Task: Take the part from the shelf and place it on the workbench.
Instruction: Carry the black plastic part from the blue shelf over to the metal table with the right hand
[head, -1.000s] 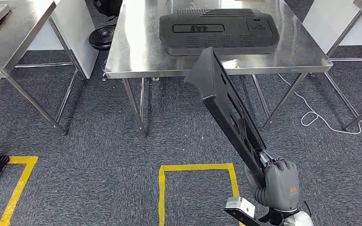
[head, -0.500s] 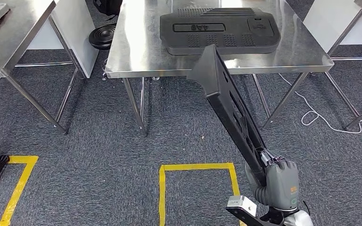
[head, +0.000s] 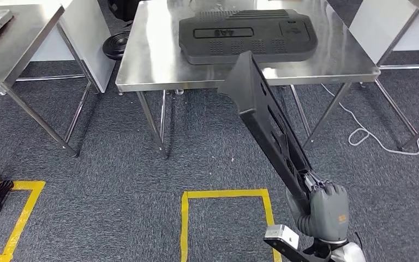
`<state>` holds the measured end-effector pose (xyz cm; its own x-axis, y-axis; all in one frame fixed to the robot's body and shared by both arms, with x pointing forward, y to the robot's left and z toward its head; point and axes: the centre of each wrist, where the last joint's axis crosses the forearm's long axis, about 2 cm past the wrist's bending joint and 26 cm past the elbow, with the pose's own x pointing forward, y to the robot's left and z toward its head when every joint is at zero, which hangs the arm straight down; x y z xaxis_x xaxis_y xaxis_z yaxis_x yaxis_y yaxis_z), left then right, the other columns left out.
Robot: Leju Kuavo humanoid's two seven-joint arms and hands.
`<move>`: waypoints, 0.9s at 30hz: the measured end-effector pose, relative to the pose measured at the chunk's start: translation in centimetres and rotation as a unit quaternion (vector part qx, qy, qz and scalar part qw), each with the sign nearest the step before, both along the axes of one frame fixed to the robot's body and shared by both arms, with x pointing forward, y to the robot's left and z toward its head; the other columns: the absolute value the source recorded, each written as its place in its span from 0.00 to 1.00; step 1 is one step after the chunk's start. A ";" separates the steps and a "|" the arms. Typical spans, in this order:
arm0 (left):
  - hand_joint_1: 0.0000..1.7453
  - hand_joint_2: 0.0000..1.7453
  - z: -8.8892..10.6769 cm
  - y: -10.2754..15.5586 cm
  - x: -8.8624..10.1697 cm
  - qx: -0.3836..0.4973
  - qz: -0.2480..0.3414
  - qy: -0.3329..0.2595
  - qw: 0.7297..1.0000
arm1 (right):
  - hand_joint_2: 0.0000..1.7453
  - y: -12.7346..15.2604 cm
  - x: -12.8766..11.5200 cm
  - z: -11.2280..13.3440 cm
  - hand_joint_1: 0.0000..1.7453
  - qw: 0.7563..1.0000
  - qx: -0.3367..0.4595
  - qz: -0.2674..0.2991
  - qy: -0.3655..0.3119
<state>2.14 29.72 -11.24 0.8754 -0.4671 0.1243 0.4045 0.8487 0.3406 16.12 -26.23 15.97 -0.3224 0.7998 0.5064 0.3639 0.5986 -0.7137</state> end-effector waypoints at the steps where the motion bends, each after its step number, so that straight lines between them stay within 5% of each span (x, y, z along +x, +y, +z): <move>1: 0.00 0.00 0.0 -0.1 -0.1 -0.001 0.000 0.000 1.000 | 1.00 0.0 0.0 0.0 0.96 1.000 0.000 0.000 0.000; 27: 0.00 0.00 0.0 -0.3 0.0 -0.004 0.004 0.000 1.000 | 1.00 0.0 0.0 0.0 0.96 1.000 0.001 0.000 -0.001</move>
